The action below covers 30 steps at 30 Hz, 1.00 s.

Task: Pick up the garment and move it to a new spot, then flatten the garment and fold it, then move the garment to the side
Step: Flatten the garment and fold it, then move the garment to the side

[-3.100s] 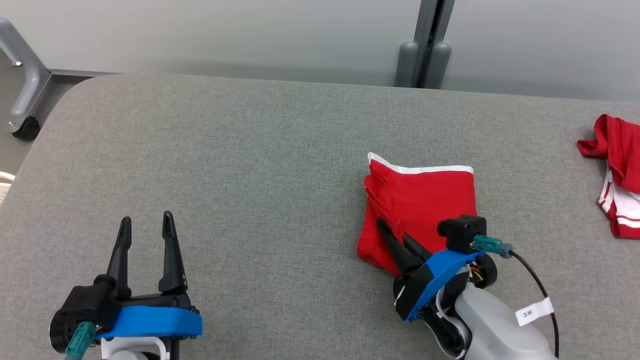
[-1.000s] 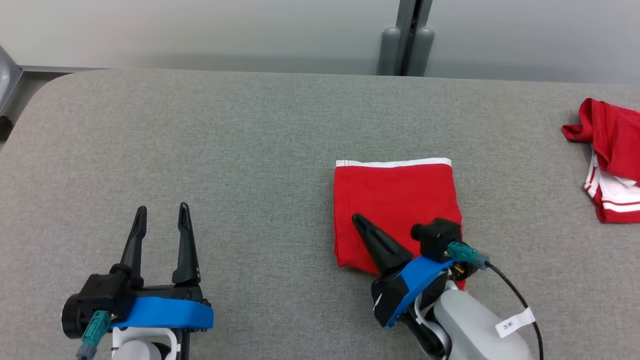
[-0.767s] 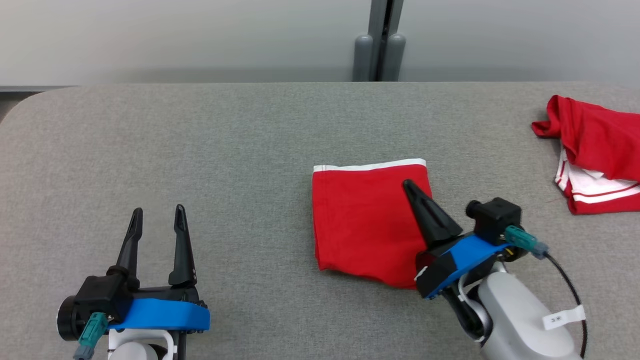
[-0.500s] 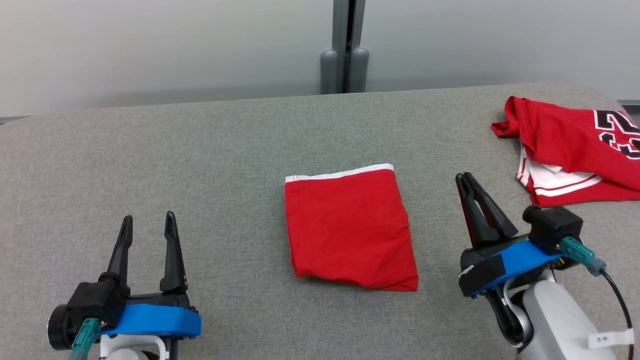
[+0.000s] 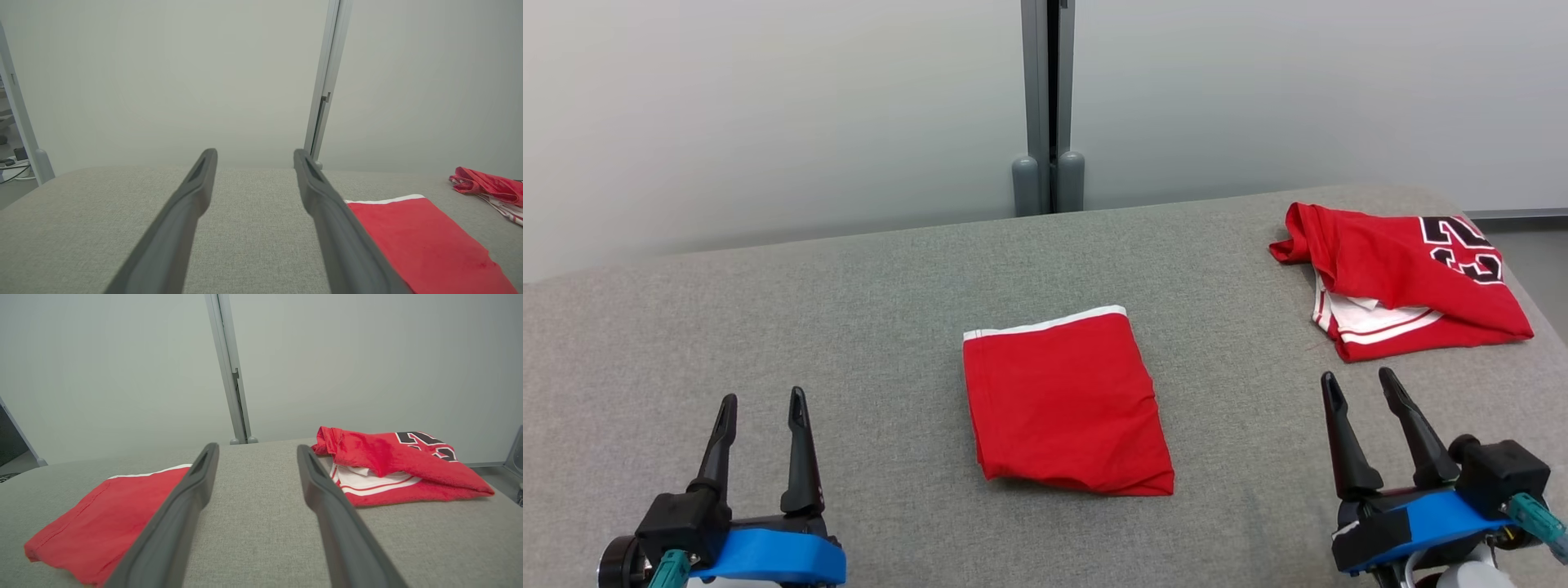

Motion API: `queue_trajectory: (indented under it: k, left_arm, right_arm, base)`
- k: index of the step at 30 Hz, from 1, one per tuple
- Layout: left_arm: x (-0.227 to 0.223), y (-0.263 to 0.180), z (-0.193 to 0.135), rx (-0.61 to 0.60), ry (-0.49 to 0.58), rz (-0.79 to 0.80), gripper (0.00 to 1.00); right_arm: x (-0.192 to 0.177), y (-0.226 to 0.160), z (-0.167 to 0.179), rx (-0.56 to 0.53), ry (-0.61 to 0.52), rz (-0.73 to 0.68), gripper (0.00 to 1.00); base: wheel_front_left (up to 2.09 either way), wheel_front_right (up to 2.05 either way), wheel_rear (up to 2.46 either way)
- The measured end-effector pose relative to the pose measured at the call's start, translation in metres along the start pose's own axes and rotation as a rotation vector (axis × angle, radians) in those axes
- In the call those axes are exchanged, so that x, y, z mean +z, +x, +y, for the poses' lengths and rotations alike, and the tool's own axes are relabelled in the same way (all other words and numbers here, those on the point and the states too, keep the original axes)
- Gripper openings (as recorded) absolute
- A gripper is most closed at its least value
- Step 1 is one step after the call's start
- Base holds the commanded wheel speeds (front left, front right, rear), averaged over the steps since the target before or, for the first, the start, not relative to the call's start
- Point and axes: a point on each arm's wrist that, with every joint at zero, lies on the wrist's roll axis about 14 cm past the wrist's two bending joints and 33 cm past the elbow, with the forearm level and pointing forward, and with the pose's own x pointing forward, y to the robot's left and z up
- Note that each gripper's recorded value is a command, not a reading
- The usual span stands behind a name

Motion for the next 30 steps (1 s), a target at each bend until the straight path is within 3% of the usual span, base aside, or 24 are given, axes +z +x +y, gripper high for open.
queue_trajectory:
  k: [30]
  left_arm:
    - [-0.008, -0.025, 0.014, 0.04, 0.031, 0.033, 1.0]
  right_arm:
    - [-0.014, -0.017, 0.013, -0.004, -0.023, 0.027, 1.0]
  base:
    - [0.0, 0.0, 0.0]
